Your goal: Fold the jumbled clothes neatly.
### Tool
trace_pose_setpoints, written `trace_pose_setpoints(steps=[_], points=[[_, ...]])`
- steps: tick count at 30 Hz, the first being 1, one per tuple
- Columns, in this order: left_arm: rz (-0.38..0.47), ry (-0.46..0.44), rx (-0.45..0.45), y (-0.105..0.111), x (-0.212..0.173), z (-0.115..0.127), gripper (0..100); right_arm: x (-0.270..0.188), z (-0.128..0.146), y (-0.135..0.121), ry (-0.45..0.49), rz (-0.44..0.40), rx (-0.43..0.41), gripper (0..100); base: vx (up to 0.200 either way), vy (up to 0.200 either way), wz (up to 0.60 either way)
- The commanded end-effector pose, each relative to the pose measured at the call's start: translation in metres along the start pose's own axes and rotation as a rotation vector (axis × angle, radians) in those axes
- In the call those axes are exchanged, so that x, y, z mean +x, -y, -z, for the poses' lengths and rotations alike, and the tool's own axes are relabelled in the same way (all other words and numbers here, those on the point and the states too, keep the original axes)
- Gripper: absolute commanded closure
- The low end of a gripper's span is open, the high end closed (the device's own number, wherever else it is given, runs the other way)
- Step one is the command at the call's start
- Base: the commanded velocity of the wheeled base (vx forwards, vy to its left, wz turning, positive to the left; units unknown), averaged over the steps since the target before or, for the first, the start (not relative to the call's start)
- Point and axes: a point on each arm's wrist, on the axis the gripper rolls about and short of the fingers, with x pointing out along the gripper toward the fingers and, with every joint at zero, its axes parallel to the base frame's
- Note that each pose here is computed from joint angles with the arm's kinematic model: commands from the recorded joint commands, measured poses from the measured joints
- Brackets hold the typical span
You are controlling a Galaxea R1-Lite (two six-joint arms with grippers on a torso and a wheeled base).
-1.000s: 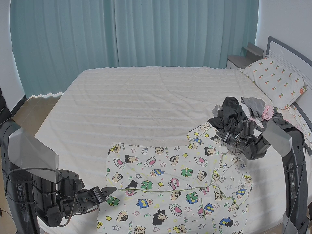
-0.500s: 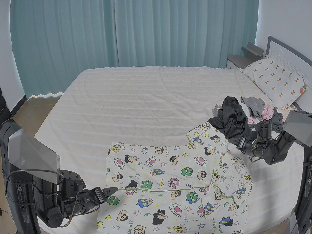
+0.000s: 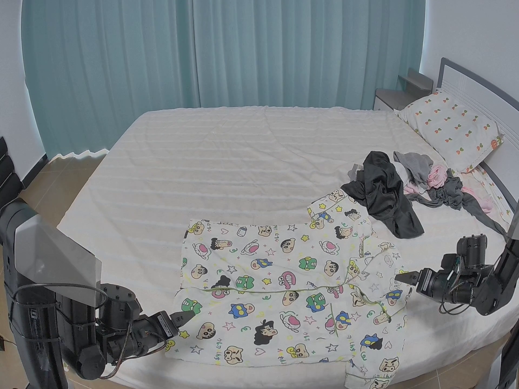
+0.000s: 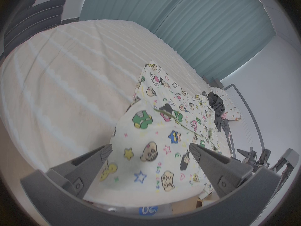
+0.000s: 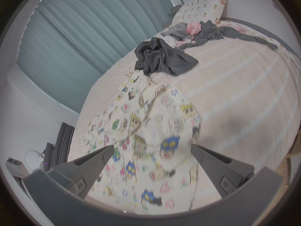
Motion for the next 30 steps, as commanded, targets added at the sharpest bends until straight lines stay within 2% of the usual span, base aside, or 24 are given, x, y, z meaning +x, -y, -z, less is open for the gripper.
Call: trace_pose_setpoints(steps=[1, 5, 8, 13, 14, 23, 30], points=[[-0.021, -0.015, 0.000, -0.003, -0.002, 0.003, 0, -0.012, 0.026, 0.008, -0.082, -0.026, 0.015, 0, -0.200, 0.000, 0.00], [-0.035, -0.029, 0.007, -0.006, 0.000, 0.005, 0, -0.011, 0.038, 0.013, -0.111, -0.030, 0.018, 0, -0.200, 0.000, 0.00], [-0.047, -0.045, 0.010, -0.008, 0.003, 0.008, 0, -0.006, 0.042, 0.017, -0.106, -0.030, 0.010, 0, 0.000, 0.000, 0.00], [-0.093, -0.078, 0.160, -0.022, 0.017, 0.013, 0, 0.004, 0.047, 0.022, -0.121, -0.023, 0.009, 0, 0.000, 0.000, 0.00], [-0.092, -0.076, 0.163, -0.022, 0.018, 0.013, 0, 0.004, 0.047, 0.022, -0.121, -0.023, 0.009, 0, 0.000, 0.000, 0.00], [-0.044, 0.002, 0.238, -0.021, 0.065, 0.001, 0, 0.005, 0.048, 0.019, -0.129, -0.037, -0.016, 0, 0.000, 0.000, 0.00], [-0.010, 0.045, 0.259, -0.015, 0.084, -0.006, 0, 0.005, 0.047, 0.018, -0.123, -0.037, -0.018, 0, 0.000, 0.000, 0.00]])
